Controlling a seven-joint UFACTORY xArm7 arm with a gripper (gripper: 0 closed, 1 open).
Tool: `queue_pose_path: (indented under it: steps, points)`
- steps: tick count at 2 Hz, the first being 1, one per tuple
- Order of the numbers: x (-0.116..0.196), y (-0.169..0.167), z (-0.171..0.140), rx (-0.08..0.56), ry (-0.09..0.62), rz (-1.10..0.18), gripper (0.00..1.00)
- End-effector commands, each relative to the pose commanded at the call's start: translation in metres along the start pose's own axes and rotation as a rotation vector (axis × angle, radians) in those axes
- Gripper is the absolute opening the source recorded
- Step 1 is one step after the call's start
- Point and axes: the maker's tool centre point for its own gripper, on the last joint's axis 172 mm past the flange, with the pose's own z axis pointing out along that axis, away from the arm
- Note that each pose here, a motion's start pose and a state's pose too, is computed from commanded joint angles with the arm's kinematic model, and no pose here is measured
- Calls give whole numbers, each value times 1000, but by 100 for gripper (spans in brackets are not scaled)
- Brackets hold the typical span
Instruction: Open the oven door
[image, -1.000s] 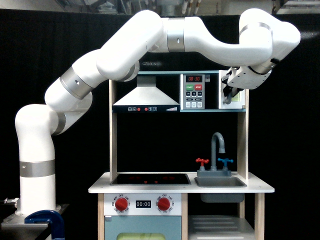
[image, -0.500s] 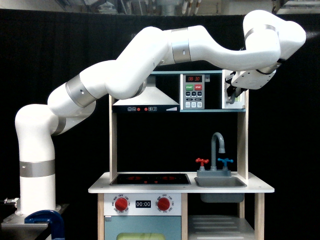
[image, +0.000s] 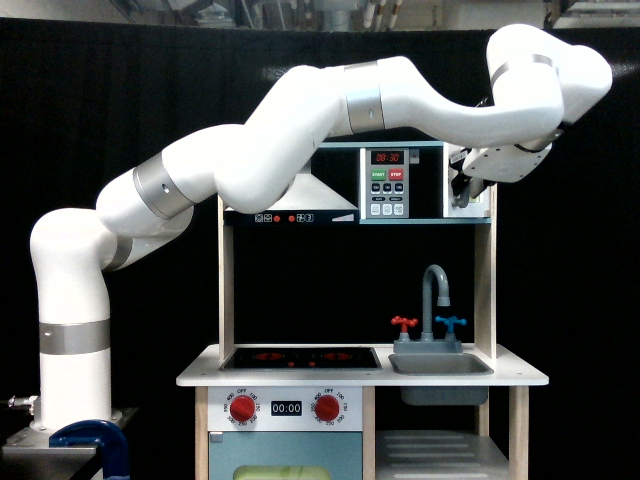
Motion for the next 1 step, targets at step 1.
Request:
queue_pose_path:
  steps: [1]
  points:
    - [-6, -8, -1, 0, 0, 0, 100]
